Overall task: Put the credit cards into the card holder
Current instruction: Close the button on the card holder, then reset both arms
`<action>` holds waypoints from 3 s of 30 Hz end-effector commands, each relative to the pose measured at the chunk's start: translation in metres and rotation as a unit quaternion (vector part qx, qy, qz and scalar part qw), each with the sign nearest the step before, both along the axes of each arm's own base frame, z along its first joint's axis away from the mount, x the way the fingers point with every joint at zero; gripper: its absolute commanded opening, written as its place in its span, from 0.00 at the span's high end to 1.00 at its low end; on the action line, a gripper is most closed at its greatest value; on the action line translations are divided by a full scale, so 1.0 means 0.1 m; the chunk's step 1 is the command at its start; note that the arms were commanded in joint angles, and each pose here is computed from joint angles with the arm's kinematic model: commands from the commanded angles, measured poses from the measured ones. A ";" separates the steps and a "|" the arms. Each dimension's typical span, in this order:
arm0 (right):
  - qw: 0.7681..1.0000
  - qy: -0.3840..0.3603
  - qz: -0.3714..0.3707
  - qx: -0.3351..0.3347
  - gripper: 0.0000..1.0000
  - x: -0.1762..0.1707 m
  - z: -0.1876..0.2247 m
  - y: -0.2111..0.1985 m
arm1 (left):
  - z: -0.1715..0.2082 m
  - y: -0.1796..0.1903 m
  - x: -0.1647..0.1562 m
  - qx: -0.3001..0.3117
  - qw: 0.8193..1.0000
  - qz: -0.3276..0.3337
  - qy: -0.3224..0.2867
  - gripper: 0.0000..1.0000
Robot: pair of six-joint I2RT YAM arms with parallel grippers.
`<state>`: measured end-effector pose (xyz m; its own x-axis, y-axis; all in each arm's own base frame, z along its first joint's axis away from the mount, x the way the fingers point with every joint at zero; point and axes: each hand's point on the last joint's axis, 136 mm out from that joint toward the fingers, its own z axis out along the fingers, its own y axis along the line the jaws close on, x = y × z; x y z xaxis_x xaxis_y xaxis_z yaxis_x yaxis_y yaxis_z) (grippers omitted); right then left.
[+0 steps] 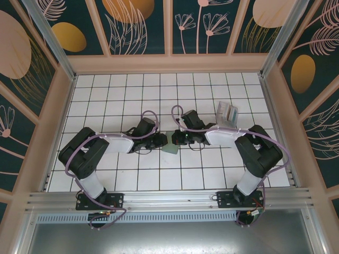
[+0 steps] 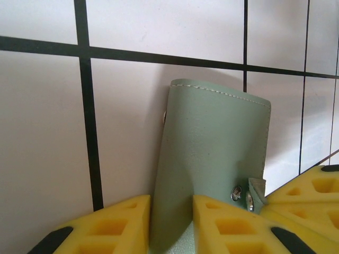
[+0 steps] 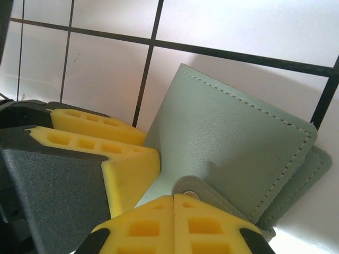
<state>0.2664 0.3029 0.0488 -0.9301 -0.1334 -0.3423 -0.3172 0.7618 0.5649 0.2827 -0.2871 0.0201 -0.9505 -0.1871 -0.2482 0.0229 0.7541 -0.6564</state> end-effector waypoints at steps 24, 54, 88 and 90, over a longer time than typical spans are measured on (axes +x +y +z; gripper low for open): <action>0.999 0.042 -0.002 -0.021 1.00 -0.02 -0.24 -0.03 | -0.16 -0.04 -0.13 0.003 0.999 -0.015 0.034 0.75; 0.999 0.011 -0.046 -0.010 0.71 0.20 0.23 -0.07 | 0.25 0.01 0.02 -0.017 0.999 0.015 -0.026 0.72; 0.769 -0.542 -0.317 -0.125 0.01 0.43 1.72 -2.50 | 1.87 2.54 0.32 0.368 0.743 0.316 -0.462 0.01; 0.776 -0.523 -0.335 -0.112 0.01 0.46 1.57 -2.62 | 1.74 2.59 0.35 0.386 0.742 0.308 -0.452 0.01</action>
<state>0.3088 0.0464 0.1881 -0.1479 0.0034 -0.9890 0.0172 0.9999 0.0009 0.3114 -0.0291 0.1918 -0.1404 -0.0477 -0.9889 -0.3321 0.9432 0.0017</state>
